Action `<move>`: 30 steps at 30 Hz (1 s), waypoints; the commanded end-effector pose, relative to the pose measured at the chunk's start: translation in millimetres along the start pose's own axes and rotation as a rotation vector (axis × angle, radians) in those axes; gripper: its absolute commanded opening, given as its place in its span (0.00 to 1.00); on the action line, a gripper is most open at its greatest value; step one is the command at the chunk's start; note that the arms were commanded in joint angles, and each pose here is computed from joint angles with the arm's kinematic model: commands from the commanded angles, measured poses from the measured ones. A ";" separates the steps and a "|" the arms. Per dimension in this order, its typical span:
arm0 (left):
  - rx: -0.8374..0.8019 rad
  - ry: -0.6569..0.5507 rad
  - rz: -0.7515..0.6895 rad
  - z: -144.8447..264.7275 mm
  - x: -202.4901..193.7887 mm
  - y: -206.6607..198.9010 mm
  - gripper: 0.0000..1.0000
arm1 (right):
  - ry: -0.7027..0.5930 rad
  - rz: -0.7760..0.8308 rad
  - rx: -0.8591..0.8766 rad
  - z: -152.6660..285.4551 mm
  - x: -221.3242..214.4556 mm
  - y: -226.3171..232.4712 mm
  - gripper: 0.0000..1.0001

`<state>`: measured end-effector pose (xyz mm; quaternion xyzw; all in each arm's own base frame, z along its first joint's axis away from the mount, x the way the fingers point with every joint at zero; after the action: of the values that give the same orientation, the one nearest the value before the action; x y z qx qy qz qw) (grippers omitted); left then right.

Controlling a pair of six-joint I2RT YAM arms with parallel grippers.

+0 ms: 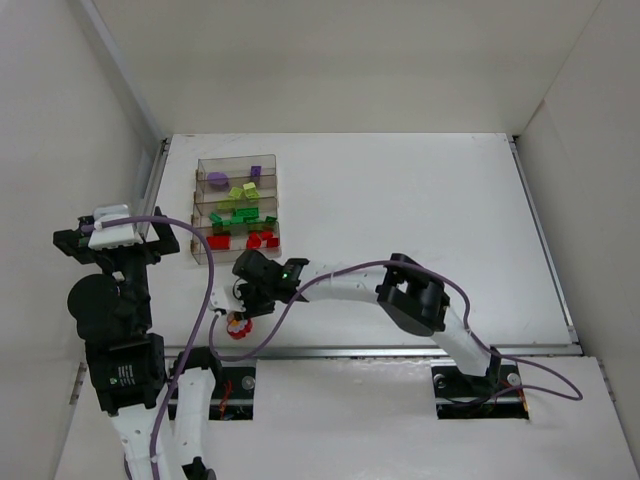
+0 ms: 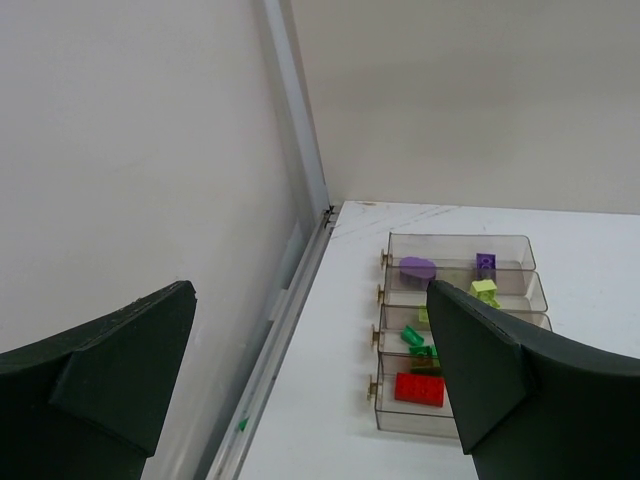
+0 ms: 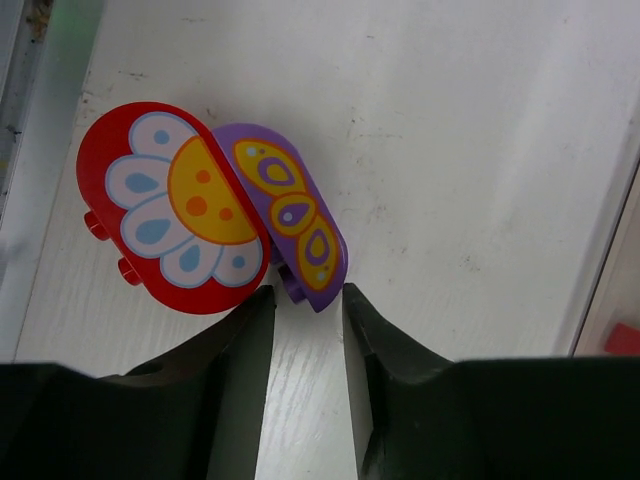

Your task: Sort the legos into containers by color

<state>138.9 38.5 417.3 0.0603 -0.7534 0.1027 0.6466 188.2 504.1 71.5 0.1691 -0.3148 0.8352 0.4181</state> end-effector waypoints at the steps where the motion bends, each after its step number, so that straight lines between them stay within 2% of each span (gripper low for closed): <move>1: 0.006 -0.054 0.018 -1.0 10.2 -0.1 1.00 | -0.043 0.030 0.019 -3.5 15.2 1.8 0.37; 3: 0.007 -0.044 0.018 -0.7 8.3 0.1 1.00 | -0.038 0.028 0.026 -3.2 14.1 3.4 0.37; 6: 0.007 -0.044 0.018 -0.7 8.3 0.1 1.00 | 0.004 0.019 0.035 1.4 5.9 9.8 0.43; 7: 0.007 -0.044 0.027 -0.7 8.2 -0.3 1.00 | 0.026 0.005 0.021 4.6 3.2 9.7 0.51; 10: -0.003 -0.053 0.027 1.9 9.7 -1.4 1.00 | 0.046 -0.052 -0.043 19.0 1.7 9.2 0.64; 11: -0.003 -0.053 0.027 1.9 9.7 -1.4 1.00 | 0.073 -0.074 -0.091 24.5 -1.4 5.8 0.72; 14: -0.003 -0.044 0.036 2.2 7.8 -1.7 1.00 | 0.100 -0.186 -0.260 47.7 -4.1 -3.0 0.77; 15: -0.003 -0.044 0.036 2.2 7.8 -1.7 1.00 | 0.116 -0.223 -0.296 52.6 -8.7 -1.0 0.85; 16: -0.012 -0.043 0.037 2.2 7.7 -3.0 1.00 | 0.090 -0.292 -0.374 66.3 -0.6 -10.2 1.00; 18: -0.012 -0.043 0.037 2.2 7.7 -3.0 1.00 | 0.141 -0.372 -0.496 82.2 -5.8 -19.0 1.00; 20: -0.013 -0.052 0.040 1.9 9.5 -3.3 1.00 | 0.131 -0.491 -0.614 100.2 -3.8 -25.8 1.00; 22: -0.013 -0.061 0.042 4.6 10.9 -3.3 1.00 | 0.145 -0.592 -0.799 118.2 -13.6 -32.4 1.00; 23: -0.014 -0.070 0.043 4.4 12.8 -3.4 1.00 | 0.091 -0.691 -0.902 138.5 -8.2 -38.0 1.00; 25: -0.001 -0.071 0.036 4.4 12.9 -1.7 1.00 | 0.067 -0.800 -1.102 166.8 -13.2 -44.8 1.00; 27: -0.001 -0.071 0.038 4.4 12.9 -1.8 1.00 | -0.053 -0.992 -1.248 189.6 -8.3 -49.7 1.00; 28: -0.002 -0.080 0.039 4.2 14.7 -1.9 1.00 | -0.070 -1.050 -1.323 199.7 -9.9 -51.6 1.00; 30: -0.012 -0.088 0.042 6.9 16.1 -3.0 1.00 | -0.160 -1.065 -1.274 209.6 7.1 -58.1 1.00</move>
<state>136.1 34.8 417.9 0.0478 -0.7571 0.1039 0.6432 229.1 393.0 198.7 0.0148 -0.5685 0.3450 0.7467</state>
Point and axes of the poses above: each gripper's point midway between its finger pads, its own z axis back along the fingers, its own y axis along the line the jaws close on, x = y × z, the point moved 5 cm from there along z, back along the fingers, and after that the axes turned 12 degrees about z, right-handed, at the moved point
